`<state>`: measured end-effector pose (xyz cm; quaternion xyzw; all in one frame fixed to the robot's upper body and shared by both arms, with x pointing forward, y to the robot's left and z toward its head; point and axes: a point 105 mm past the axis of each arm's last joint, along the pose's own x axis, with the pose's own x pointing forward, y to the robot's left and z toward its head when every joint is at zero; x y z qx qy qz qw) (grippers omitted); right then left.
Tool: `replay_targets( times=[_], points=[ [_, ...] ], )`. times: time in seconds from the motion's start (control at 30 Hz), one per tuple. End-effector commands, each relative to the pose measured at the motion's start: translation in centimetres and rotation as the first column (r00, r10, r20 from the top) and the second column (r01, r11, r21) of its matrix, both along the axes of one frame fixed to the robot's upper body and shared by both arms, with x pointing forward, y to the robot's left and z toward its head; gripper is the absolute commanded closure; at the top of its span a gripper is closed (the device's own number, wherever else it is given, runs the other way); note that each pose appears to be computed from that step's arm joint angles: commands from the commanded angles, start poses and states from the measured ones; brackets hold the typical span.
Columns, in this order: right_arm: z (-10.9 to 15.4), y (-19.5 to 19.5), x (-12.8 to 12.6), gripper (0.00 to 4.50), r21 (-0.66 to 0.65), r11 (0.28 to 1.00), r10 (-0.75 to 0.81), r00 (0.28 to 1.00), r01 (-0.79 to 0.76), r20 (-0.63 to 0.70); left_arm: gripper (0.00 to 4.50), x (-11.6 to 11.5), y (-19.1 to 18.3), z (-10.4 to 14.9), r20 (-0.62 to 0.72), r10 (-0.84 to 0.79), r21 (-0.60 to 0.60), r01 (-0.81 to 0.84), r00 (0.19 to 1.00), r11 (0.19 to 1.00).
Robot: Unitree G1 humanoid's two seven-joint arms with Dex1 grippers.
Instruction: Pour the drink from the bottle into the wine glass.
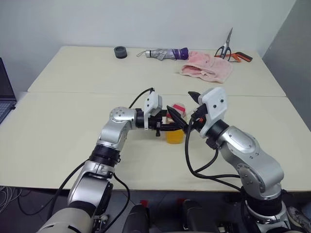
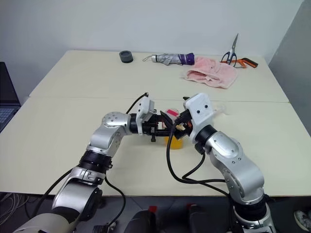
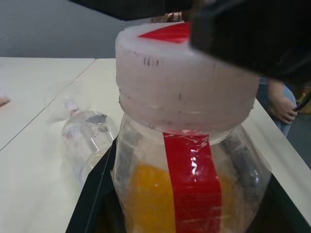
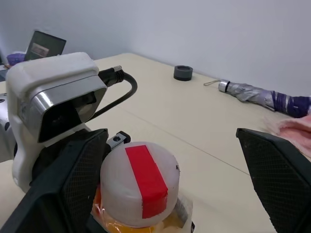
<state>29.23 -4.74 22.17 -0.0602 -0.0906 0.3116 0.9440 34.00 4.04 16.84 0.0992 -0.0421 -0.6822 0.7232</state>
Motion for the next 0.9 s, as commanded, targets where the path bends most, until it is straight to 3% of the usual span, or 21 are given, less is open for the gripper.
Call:
replay_targets(
  times=[0.03,0.13,0.23,0.43,0.63,0.73,0.9],
  points=[
    [1.1,0.2,-0.8,0.0,0.033,0.999,-0.005,0.999,0.003,0.047,2.69,0.0,-0.6,1.6,0.07,-0.036,-0.01,0.036,0.997,0.999],
    [1.0,0.3,-0.7,0.0,0.053,0.998,-0.02,0.999,0.018,0.039,2.69,0.1,-0.7,1.6,0.075,-0.041,-0.005,0.042,0.996,0.999],
    [1.1,0.2,-0.6,0.58,0.071,0.997,-0.033,0.999,0.03,0.04,2.69,0.1,-0.7,1.5,0.079,-0.046,-0.002,0.046,0.996,0.999],
    [0.7,0.6,-0.8,2.6,0.078,0.997,0.019,1.0,-0.02,0.013,2.69,0.2,-0.7,1.6,0.091,-0.036,-0.007,0.037,0.995,0.999],
    [-0.2,1.3,-0.8,2.69,0.071,0.989,0.132,0.99,-0.129,-0.04,2.69,0.3,-0.7,1.9,0.103,-0.019,-0.024,0.021,0.995,0.999],
    [-0.8,1.6,-0.8,2.69,0.024,0.966,0.257,0.965,-0.257,-0.046,2.69,0.1,-0.6,2.0,0.103,-0.017,-0.032,0.02,0.995,0.999],
    [-1.1,0.7,-0.7,2.69,-0.121,0.836,0.532,0.845,-0.535,-0.06,2.69,-0.3,-0.5,2.1,0.103,-0.034,-0.031,0.038,0.994,0.999]
  ],
)
